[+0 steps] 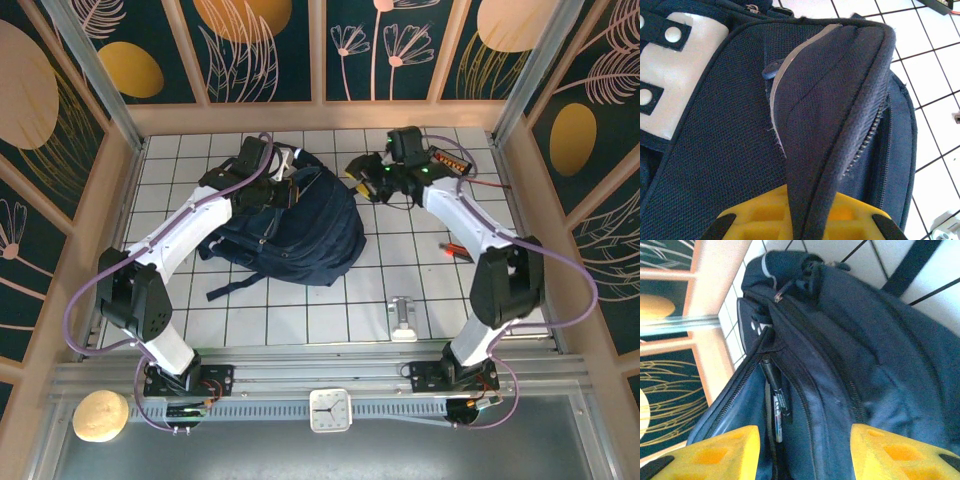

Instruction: Pack books, pencil case, and school supplies into a backpack

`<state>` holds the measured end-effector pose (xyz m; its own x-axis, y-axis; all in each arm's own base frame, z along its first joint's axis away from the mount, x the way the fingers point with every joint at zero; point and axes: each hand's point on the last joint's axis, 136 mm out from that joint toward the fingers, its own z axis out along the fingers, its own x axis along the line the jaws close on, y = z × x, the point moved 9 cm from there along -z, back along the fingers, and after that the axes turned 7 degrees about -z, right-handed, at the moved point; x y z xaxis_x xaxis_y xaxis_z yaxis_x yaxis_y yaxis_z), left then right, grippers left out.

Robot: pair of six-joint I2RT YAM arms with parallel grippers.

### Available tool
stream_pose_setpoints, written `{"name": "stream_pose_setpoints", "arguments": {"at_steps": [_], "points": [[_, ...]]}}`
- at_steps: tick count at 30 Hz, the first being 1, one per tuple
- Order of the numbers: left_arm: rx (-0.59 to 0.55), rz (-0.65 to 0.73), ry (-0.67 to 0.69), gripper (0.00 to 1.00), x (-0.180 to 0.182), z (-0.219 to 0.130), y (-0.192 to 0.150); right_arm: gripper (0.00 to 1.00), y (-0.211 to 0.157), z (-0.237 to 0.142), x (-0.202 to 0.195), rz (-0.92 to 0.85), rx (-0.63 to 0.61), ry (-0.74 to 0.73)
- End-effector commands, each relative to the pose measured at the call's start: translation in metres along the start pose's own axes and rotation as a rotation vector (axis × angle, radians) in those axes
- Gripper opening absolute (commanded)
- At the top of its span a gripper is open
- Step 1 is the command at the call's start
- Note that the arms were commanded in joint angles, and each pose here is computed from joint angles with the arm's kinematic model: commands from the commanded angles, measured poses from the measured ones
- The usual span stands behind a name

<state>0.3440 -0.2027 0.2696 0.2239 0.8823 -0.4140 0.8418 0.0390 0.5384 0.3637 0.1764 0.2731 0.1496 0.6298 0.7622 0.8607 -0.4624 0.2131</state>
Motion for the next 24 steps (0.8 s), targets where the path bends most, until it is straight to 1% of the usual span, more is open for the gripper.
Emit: {"name": "stream_pose_setpoints", "arguments": {"at_steps": [1, 3, 5, 6, 7, 8, 10, 16, 19, 20, 22, 23, 24], "points": [[-0.128, 0.035, -0.184, 0.0, -0.031, -0.021, 0.026, 0.51, -0.004, -0.011, -0.002, -0.049, -0.016, 0.007], [-0.257, 0.06, -0.278, 0.0, -0.042, -0.048, 0.033, 0.51, -0.003, -0.012, -0.004, -0.054, -0.017, -0.006], [-0.363, 0.07, -0.298, 0.0, -0.043, -0.07, 0.034, 0.51, -0.003, -0.011, -0.005, -0.059, -0.013, -0.004], [-0.382, 0.078, -0.285, 0.0, -0.042, -0.073, 0.033, 0.51, -0.002, -0.01, -0.006, -0.059, -0.01, -0.006], [-0.368, 0.083, -0.272, 0.0, -0.041, -0.071, 0.032, 0.51, -0.001, -0.009, -0.007, -0.057, -0.01, -0.006], [-0.325, 0.088, -0.265, 0.0, -0.04, -0.065, 0.031, 0.51, -0.001, -0.007, -0.007, -0.055, -0.007, -0.005], [-0.261, 0.099, -0.321, 0.0, -0.046, -0.057, 0.031, 0.51, 0.0, -0.004, -0.007, -0.056, -0.001, 0.001], [-0.179, 0.067, -0.348, 0.0, -0.045, -0.035, 0.026, 0.51, 0.002, -0.002, -0.007, -0.077, 0.004, -0.022], [-0.192, 0.062, -0.331, 0.0, -0.042, -0.036, 0.023, 0.51, -0.001, -0.003, -0.01, -0.09, 0.012, -0.047], [-0.173, 0.066, -0.328, 0.01, -0.041, -0.033, 0.022, 0.51, -0.002, -0.004, -0.012, -0.087, 0.017, -0.055], [-0.088, 0.074, -0.342, 0.19, -0.041, -0.021, 0.016, 0.51, -0.006, -0.003, -0.016, -0.087, 0.031, -0.061], [-0.03, 0.068, -0.34, 0.35, -0.039, -0.012, 0.012, 0.51, -0.008, -0.003, -0.018, -0.084, 0.037, -0.064], [0.01, 0.061, -0.329, 0.55, -0.036, -0.006, 0.008, 0.51, -0.01, -0.004, -0.02, -0.083, 0.04, -0.066]]}}
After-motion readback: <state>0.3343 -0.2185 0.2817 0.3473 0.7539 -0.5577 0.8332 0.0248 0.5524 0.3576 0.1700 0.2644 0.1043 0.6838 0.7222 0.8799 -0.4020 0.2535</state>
